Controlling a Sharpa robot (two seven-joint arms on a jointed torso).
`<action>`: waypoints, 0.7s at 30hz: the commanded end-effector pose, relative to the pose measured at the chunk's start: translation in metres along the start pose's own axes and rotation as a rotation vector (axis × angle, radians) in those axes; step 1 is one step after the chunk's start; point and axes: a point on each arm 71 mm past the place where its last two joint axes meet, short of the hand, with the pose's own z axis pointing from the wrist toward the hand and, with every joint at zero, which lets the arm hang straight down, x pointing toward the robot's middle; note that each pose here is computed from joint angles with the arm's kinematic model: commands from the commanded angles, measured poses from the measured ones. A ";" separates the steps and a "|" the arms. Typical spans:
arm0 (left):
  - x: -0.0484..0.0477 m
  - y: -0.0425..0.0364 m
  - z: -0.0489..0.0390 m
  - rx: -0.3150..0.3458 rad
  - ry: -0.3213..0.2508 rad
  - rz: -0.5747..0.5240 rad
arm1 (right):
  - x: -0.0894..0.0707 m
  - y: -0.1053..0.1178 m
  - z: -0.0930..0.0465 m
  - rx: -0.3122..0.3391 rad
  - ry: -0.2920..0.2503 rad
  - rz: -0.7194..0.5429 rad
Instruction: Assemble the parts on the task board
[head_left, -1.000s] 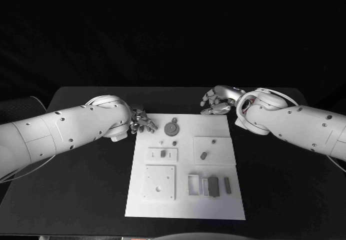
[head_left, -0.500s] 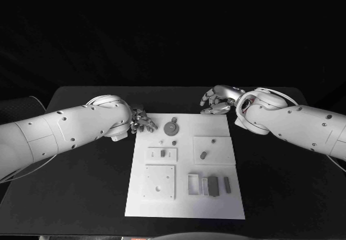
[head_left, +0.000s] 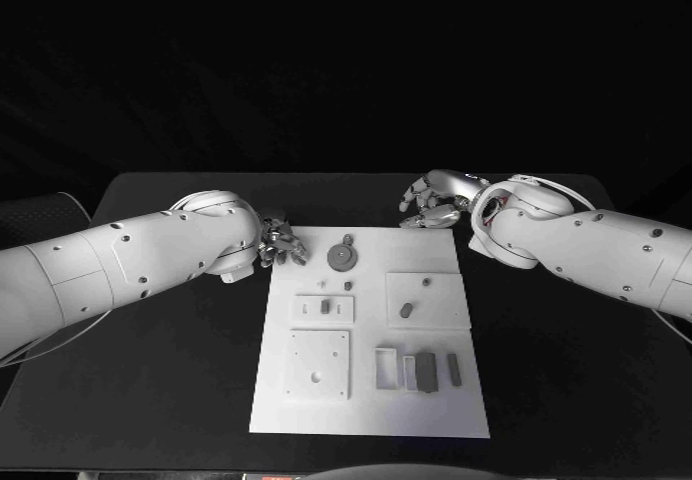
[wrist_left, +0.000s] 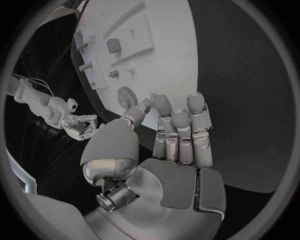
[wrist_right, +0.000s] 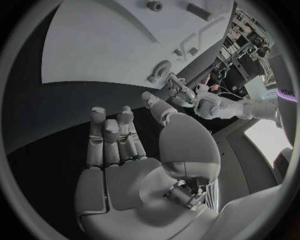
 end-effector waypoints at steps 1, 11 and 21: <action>0.0016 0.0004 0.0000 0.005 0.004 -0.005 | 0.001 0.001 0.000 -0.006 0.010 0.000; 0.0027 0.0042 -0.0019 0.002 0.015 -0.061 | 0.001 0.000 0.000 -0.006 0.010 0.000; 0.0134 0.0130 -0.0097 -0.025 0.145 -0.217 | 0.001 0.000 -0.001 -0.006 0.011 0.000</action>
